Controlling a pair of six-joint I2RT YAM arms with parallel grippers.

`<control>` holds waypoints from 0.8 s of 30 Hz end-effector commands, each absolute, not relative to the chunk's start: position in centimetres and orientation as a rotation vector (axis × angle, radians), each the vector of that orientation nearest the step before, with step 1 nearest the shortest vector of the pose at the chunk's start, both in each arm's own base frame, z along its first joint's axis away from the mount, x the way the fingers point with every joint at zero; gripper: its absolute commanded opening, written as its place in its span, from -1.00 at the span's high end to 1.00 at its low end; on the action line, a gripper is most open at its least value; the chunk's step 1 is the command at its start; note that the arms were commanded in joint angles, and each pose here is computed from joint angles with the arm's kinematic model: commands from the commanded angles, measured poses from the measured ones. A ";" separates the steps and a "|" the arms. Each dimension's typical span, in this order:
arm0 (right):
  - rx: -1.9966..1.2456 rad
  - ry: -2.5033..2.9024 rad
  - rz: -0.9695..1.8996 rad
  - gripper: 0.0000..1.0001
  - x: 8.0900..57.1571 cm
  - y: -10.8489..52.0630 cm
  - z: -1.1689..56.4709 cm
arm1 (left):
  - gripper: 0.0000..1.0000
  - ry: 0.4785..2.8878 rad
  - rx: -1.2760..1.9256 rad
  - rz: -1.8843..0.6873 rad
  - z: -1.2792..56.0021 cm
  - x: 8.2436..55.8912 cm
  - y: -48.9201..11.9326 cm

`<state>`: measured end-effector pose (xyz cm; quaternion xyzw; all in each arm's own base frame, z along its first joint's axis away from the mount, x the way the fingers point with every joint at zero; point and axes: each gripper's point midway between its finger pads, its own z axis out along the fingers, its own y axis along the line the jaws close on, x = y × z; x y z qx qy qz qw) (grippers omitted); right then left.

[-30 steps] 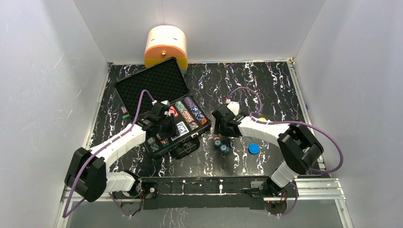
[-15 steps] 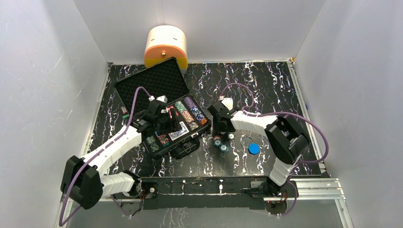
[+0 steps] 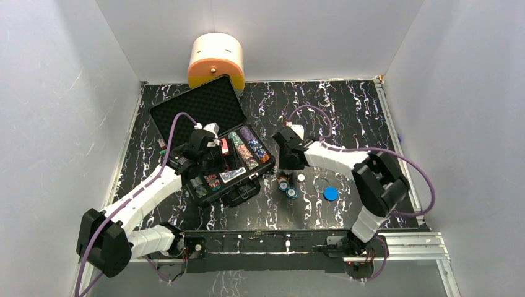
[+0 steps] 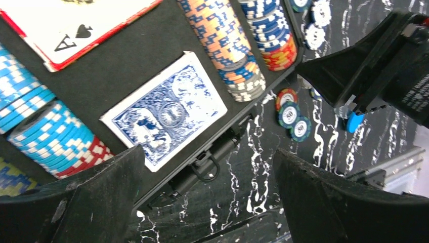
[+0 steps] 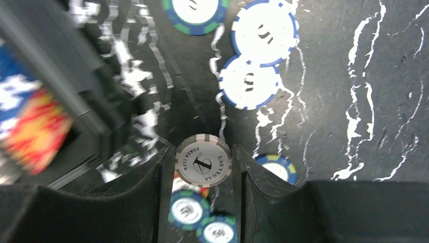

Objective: Pack up texas hold em set

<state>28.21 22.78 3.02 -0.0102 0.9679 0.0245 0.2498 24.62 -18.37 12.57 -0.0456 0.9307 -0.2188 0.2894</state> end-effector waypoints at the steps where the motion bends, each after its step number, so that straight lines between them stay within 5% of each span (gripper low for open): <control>1: 0.021 2.549 0.380 0.24 28.1 25.6 9.1 | -0.97 2.434 -0.018 -0.761 15.1 24.3 -20.7; 12: 0.277 2.475 0.937 0.22 25.8 30.4 15.9 | -0.80 2.291 0.078 -1.136 17.4 23.6 -25.3; 24: 0.705 2.348 1.170 0.21 25.1 30.0 17.6 | -0.29 2.204 0.025 -1.292 17.3 23.7 -29.2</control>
